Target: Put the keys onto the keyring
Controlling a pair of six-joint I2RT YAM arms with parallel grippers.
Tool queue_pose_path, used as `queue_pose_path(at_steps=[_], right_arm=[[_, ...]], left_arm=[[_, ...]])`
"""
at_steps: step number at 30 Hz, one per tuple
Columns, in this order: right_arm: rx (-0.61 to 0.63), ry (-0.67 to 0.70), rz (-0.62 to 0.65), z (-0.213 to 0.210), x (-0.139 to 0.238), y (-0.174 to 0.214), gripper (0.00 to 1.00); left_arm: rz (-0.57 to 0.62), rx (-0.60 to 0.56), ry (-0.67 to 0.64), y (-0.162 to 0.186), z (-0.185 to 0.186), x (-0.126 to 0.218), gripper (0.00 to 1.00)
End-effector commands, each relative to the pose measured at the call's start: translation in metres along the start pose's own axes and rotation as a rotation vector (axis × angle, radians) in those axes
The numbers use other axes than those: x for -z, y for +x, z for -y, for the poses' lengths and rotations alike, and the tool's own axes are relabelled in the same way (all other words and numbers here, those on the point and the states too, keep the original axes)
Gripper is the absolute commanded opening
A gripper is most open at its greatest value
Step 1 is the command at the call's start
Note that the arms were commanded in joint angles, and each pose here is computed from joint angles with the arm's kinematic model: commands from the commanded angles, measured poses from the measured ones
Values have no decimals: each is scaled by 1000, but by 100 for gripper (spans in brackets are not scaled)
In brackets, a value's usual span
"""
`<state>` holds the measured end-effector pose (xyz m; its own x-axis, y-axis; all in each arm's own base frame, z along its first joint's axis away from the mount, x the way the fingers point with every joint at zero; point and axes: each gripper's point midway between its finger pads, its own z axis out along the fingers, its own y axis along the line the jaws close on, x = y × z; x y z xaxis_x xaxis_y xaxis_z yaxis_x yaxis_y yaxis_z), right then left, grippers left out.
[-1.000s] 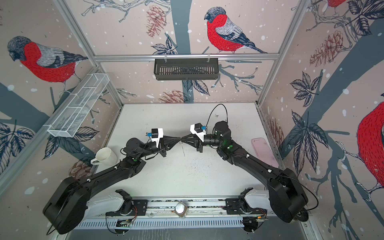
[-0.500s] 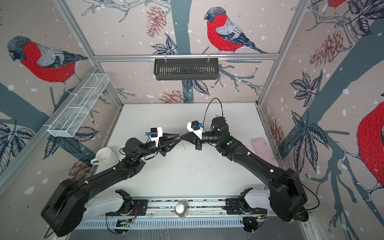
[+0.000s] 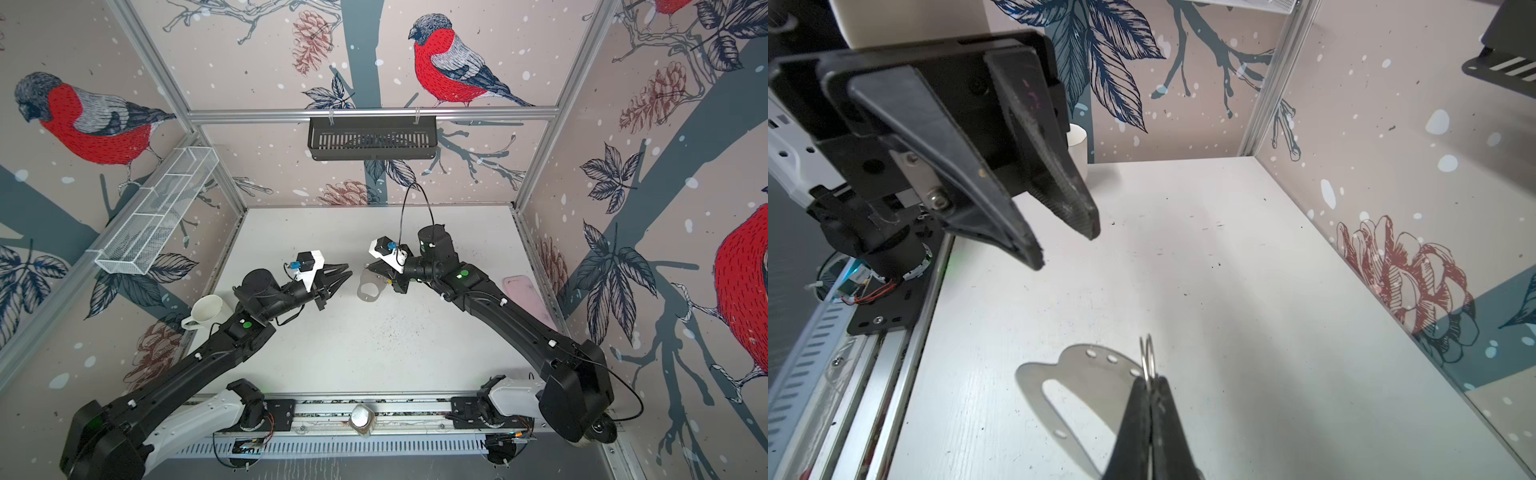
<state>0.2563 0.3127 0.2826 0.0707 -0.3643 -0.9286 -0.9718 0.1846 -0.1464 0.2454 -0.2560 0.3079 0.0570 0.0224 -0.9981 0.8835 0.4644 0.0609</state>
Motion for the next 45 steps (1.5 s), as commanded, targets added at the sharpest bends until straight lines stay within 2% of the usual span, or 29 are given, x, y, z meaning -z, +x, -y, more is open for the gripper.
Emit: queue_pose_path(at_steps=[1,5,11,19,34,45], right_arm=[[29,-6,-71,-2,0,7,0],[57,-27,-128,-8,-3,11,0],[93,-55,-129,-16,-1,4,0],[112,-81,-110,-23,-1,-2,0],[130,-132,-92,-34,-5,-6,0],[139,-150,-89,-38,-8,-6,0]], left_arm=[[-102,-2,58,16,6,-4,20],[-150,-19,103,18,9,-10,23],[-201,-61,130,20,9,-14,27],[-178,-89,239,15,27,-11,28],[-168,-101,244,15,25,-18,28],[-167,-100,264,15,27,-18,18]])
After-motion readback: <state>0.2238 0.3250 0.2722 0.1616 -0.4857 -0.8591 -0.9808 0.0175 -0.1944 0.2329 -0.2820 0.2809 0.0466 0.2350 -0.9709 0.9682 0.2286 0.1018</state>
